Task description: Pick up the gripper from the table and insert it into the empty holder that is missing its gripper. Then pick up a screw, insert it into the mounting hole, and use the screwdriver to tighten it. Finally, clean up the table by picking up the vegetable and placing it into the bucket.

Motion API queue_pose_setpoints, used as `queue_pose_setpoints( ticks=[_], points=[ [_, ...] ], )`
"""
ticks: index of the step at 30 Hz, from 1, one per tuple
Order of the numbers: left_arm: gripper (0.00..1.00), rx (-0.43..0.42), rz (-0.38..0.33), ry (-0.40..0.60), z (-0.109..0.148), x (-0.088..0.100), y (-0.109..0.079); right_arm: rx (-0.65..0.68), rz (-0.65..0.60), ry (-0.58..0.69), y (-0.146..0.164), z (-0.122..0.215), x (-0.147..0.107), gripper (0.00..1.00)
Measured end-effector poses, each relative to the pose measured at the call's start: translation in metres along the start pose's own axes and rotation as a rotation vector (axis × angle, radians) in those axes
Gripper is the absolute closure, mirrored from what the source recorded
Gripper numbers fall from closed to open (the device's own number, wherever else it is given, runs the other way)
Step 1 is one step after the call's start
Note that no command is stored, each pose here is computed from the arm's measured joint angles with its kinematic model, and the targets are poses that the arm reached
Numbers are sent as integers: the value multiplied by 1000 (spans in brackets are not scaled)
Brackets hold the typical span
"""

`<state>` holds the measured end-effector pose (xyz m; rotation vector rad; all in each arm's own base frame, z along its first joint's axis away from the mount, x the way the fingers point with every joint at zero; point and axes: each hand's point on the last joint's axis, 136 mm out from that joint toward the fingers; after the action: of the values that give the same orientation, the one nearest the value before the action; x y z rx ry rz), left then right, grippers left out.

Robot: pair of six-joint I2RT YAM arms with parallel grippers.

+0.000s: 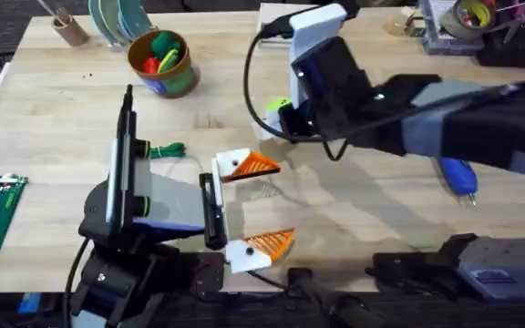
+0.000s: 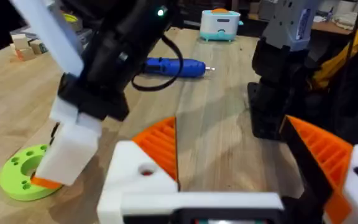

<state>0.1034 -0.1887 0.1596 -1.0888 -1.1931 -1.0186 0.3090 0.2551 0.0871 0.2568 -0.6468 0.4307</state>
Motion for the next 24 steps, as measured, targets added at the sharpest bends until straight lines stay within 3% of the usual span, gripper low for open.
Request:
queue_pose_setpoints(
  ticks=[4, 11, 24],
  points=[
    [8, 0, 0, 0, 0, 0, 0, -35, 9, 57, -2, -11, -3, 62],
    [8, 0, 0, 0, 0, 0, 0, -43, 14, 52, 0, -15, 8, 202],
    [9, 0, 0, 0, 0, 0, 0, -105, 83, 103, 1, -28, -10, 347]
  ],
)
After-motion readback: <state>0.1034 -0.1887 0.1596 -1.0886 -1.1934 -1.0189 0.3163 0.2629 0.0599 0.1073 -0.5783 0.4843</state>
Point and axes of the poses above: each hand's point on the last joint's axis, 136 mm out from that joint toward the fingers, its own z axis back along the fingers, its own y axis along the line the jaws close on, x = y × z, and after that the axes turned 1 degree about z, right-handed
